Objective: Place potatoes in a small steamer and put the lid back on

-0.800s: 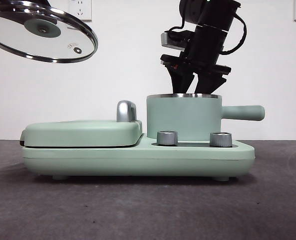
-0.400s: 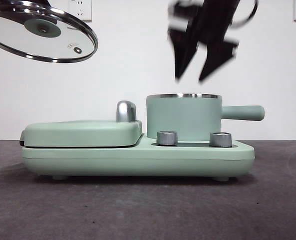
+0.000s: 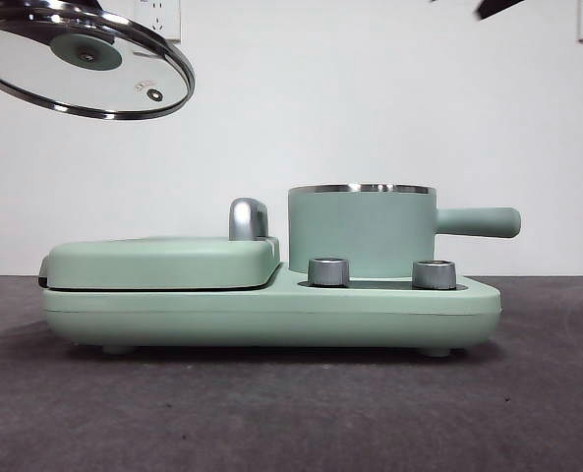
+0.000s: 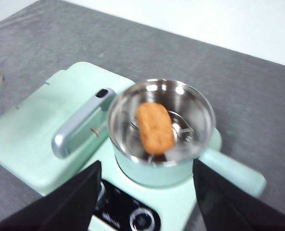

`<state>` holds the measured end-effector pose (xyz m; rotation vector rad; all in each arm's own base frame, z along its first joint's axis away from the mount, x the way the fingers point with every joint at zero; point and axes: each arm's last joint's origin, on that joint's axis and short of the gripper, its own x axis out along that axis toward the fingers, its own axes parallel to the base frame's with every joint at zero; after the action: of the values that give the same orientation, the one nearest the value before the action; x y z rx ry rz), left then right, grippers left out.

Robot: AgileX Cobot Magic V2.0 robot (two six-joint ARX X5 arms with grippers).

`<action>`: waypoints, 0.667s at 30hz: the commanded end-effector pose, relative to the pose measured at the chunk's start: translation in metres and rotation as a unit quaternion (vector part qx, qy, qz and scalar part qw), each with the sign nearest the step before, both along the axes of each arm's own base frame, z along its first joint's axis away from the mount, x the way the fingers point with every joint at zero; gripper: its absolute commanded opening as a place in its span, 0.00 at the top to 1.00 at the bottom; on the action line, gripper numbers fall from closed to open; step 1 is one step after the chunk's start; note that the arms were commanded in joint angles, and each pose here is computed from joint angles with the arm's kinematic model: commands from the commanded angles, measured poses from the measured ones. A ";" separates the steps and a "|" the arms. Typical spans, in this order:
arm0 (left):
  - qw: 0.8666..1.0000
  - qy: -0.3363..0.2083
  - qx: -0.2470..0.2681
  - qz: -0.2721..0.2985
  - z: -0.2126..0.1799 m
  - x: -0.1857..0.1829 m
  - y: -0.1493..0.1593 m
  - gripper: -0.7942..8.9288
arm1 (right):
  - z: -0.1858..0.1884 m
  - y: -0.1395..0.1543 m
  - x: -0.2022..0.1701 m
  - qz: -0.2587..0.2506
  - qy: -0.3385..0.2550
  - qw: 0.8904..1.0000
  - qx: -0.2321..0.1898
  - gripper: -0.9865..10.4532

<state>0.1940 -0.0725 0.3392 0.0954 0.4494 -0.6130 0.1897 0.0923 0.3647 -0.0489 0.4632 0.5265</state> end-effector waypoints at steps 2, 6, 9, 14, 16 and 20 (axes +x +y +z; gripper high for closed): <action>0.999 -0.025 -0.014 -0.014 0.009 0.000 -0.002 0.90 | -0.019 -0.009 -0.020 -0.022 0.010 1.000 0.008 0.66; 0.999 -0.031 -0.019 -0.018 0.011 0.001 -0.003 0.90 | -0.042 -0.019 -0.041 -0.023 0.013 1.000 0.012 0.66; 0.998 -0.051 -0.032 -0.027 0.014 0.002 -0.008 0.90 | -0.058 -0.025 -0.055 -0.023 0.014 1.000 0.016 0.66; 0.993 -0.089 -0.057 -0.053 0.019 0.011 -0.025 0.90 | -0.070 -0.032 -0.071 -0.021 0.008 0.999 0.027 0.66; 0.991 -0.099 -0.062 -0.066 0.017 0.017 -0.034 0.90 | -0.071 -0.034 -0.075 -0.027 0.010 0.999 0.029 0.66; 0.986 -0.124 -0.074 -0.086 0.010 0.034 -0.055 0.90 | -0.070 -0.038 -0.081 -0.037 0.007 0.999 0.031 0.66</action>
<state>0.2241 -0.1224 0.3415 0.0772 0.2196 -0.7814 0.1087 0.0541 0.2932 0.0144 0.4644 0.4696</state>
